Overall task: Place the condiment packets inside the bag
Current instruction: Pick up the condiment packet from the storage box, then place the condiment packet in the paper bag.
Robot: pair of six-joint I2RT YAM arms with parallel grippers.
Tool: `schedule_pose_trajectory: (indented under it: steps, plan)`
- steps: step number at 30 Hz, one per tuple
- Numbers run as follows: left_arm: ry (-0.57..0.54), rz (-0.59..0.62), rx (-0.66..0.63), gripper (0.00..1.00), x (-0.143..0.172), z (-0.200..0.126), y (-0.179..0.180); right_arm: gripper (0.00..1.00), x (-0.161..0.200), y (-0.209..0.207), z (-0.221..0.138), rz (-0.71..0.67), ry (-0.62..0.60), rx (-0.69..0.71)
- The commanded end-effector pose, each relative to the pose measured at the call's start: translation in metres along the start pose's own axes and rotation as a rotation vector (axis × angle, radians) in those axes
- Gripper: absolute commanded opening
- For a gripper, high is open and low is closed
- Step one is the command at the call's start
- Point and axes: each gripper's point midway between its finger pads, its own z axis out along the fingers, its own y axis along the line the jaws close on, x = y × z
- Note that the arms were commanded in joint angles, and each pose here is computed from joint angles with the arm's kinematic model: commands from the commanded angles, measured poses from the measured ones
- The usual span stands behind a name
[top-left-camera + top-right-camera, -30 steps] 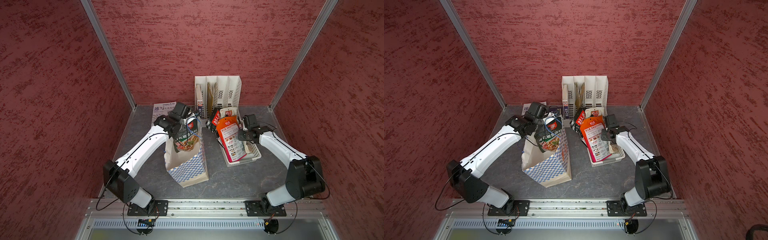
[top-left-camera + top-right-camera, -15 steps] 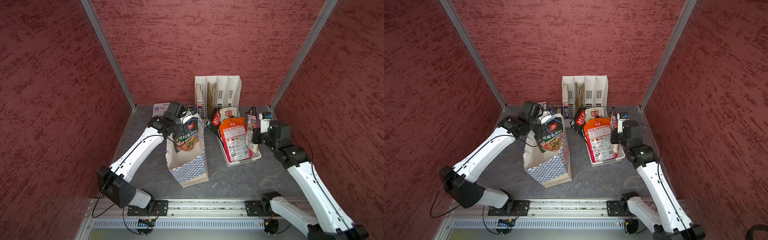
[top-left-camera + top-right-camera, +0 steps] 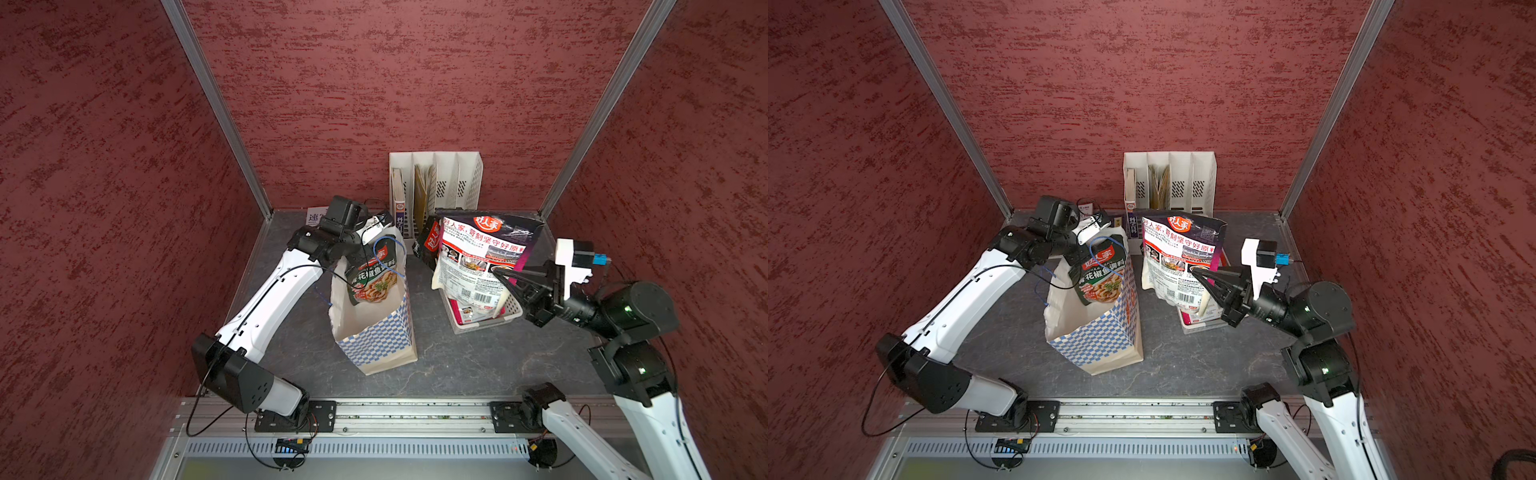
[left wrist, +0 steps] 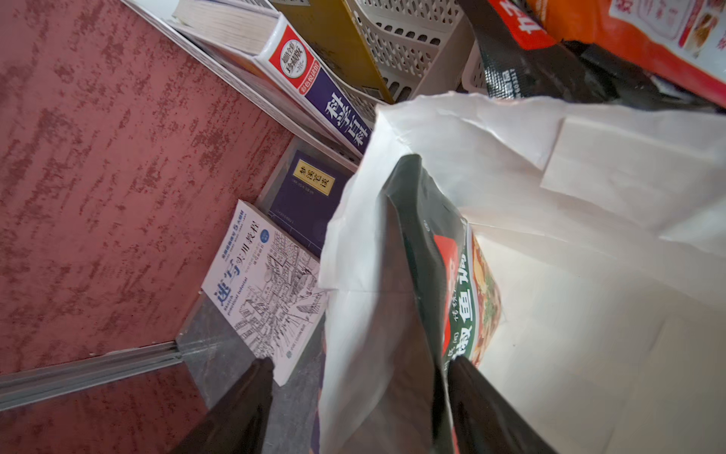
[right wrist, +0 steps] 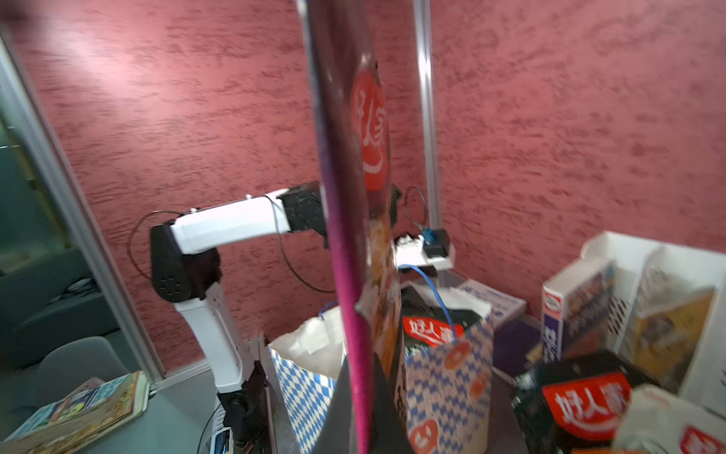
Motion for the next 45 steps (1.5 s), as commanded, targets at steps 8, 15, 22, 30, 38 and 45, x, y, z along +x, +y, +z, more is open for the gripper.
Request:
schedule_pose_trajectory:
  steps: [8,15,22,30,38,45]
  plan:
    - [-0.360,-0.275,-0.171,1.00,-0.020,-0.123,0.021,0.00,-0.031,0.052,0.028,-0.097,-0.069,-0.339]
    - [-0.494,-0.609,-0.443,1.00,0.027,-0.223,0.051,0.00,-0.017,0.064,0.077,-0.117,-0.006,-0.441]
    - [-0.881,-0.496,-0.219,1.00,0.012,-0.307,-0.011,0.00,0.032,0.047,0.145,-0.183,0.181,-0.386]
    - [-0.838,-0.341,-0.150,1.00,0.021,-0.301,-0.041,0.00,0.086,0.015,0.178,-0.288,0.385,-0.286]
    - [-0.717,-0.103,0.115,0.95,0.011,-0.250,-0.085,0.00,0.110,0.027,0.164,-0.297,0.463,-0.386]
    - [-0.685,-0.035,0.230,0.69,0.003,-0.236,-0.097,0.00,0.115,0.030,0.152,-0.297,0.459,-0.450]
